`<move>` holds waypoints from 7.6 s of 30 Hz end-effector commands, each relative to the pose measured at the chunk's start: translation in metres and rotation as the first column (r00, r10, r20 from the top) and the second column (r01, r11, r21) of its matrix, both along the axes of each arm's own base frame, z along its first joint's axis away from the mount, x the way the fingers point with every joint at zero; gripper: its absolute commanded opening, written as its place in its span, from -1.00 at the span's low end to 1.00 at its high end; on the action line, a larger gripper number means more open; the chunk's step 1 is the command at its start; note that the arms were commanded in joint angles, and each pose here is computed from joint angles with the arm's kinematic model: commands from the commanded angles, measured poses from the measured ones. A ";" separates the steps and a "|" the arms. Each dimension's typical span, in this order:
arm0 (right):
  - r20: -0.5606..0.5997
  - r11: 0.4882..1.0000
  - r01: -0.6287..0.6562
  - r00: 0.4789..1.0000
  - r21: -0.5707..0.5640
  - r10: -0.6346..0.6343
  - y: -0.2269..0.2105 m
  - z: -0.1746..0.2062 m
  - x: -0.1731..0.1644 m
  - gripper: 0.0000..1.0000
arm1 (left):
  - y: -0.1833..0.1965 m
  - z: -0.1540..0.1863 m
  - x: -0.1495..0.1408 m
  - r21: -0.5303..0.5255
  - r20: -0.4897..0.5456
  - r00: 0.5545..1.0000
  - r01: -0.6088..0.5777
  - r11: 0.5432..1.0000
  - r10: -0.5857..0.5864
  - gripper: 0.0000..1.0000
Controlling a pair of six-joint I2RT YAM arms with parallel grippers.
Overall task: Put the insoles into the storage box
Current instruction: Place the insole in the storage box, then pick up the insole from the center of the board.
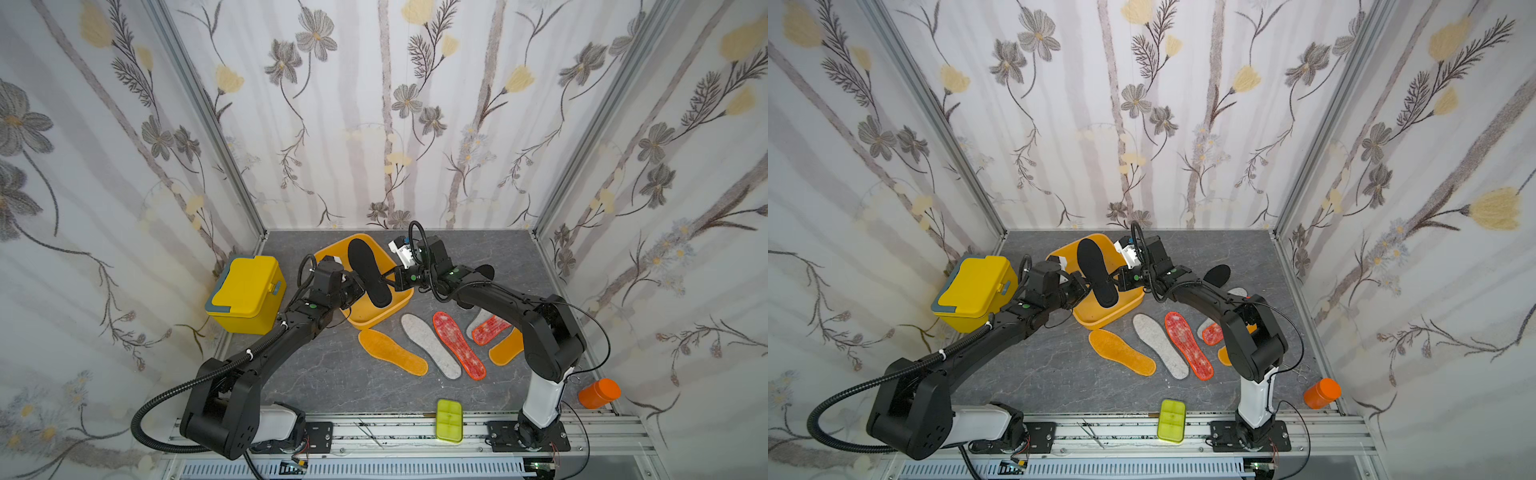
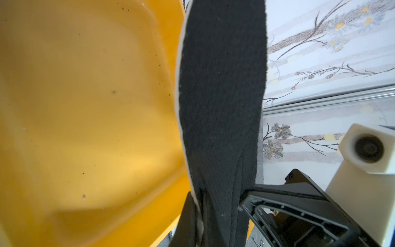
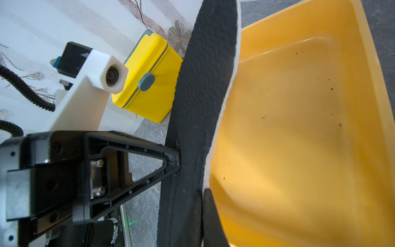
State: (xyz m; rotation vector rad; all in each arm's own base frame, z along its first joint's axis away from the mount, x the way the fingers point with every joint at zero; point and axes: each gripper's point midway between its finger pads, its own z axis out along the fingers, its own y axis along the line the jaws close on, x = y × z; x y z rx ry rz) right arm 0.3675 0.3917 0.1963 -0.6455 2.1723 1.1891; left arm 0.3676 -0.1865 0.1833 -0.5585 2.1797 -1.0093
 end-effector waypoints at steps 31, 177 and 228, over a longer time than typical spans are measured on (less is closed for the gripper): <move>0.097 0.994 0.111 0.989 -0.024 -0.108 -0.049 0.036 -0.001 -0.11 | 0.042 -0.048 0.051 0.061 -0.189 0.973 -0.125 0.990 0.134 -1.00; -0.118 0.546 0.781 0.538 -0.303 -0.835 -0.316 -0.083 0.040 0.63 | -0.013 0.064 0.054 0.012 0.060 0.998 0.019 1.000 -0.020 0.85; -0.266 0.515 0.765 0.443 -0.385 -0.856 -0.327 -0.191 0.076 -0.18 | 0.018 0.016 0.021 0.068 -0.009 1.000 0.005 0.998 -0.004 1.00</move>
